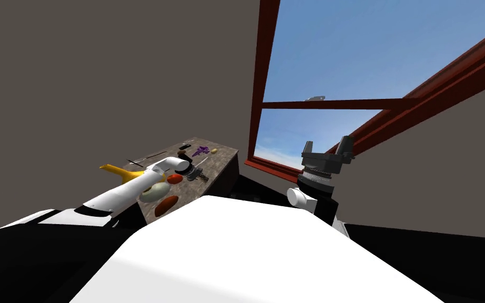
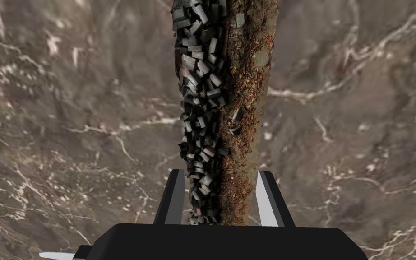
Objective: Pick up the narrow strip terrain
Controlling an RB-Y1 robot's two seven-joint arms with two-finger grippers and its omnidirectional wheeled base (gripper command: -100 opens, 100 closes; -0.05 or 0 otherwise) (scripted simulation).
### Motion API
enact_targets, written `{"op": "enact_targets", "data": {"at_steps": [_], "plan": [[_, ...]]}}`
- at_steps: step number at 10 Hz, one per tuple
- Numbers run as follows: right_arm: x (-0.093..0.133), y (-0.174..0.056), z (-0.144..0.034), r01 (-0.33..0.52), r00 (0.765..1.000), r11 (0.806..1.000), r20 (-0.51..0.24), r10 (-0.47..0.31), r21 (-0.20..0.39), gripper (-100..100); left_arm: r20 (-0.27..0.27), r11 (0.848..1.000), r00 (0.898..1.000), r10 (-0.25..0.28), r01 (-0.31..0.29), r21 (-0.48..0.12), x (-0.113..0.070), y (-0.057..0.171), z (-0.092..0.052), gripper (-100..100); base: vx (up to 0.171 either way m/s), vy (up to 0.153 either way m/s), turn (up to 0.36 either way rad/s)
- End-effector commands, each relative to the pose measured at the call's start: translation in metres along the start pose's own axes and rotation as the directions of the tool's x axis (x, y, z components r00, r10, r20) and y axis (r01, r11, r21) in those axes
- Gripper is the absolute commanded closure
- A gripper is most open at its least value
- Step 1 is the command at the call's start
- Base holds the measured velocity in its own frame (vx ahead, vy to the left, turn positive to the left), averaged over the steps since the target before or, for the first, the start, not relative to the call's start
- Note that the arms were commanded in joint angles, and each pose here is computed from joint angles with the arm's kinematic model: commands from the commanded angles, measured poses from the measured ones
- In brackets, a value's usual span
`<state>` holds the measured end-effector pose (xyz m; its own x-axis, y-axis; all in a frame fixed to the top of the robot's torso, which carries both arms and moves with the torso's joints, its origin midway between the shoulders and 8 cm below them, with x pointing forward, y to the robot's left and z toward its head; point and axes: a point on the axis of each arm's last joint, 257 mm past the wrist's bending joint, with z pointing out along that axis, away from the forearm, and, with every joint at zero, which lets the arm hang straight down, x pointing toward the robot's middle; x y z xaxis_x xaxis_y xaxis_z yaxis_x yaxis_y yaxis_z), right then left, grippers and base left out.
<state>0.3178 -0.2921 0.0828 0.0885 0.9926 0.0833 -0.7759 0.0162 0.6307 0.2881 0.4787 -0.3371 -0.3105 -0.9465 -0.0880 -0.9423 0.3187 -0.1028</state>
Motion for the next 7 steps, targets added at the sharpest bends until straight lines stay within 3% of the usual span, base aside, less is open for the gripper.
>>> {"op": "enact_targets", "data": {"at_steps": [1, 4, 6, 7], "plan": [[0.000, 0.000, 0.000, 0.000, 1.000, 1.000, 0.000, 0.000, 0.000, 0, -0.003, 1.000, 1.000, 0.016, -0.016, -0.012, 0.003, -0.002, -0.001, 100, 0.034, -0.007, 0.114], [0.000, 0.000, 0.000, 0.000, 1.000, 1.000, 0.000, 0.000, 0.000, 0, -0.002, 0.997, 0.997, 0.075, -0.075, 0.002, 0.012, -0.025, -0.008, 100, 0.034, -0.005, 0.180], [0.000, 0.000, 0.000, 0.000, 1.000, 1.000, 0.000, 0.000, 0.000, 0, -0.003, 0.998, 0.998, 0.071, -0.071, -0.003, 0.011, -0.023, -0.007, 100, 0.027, -0.006, 0.048], [0.000, 0.000, 0.000, 0.000, 1.000, 1.000, 0.000, 0.000, 0.000, 0, -0.004, 0.997, 0.997, 0.072, -0.072, -0.005, 0.011, -0.022, -0.007, 0, 0.000, 0.000, 0.000]]}}
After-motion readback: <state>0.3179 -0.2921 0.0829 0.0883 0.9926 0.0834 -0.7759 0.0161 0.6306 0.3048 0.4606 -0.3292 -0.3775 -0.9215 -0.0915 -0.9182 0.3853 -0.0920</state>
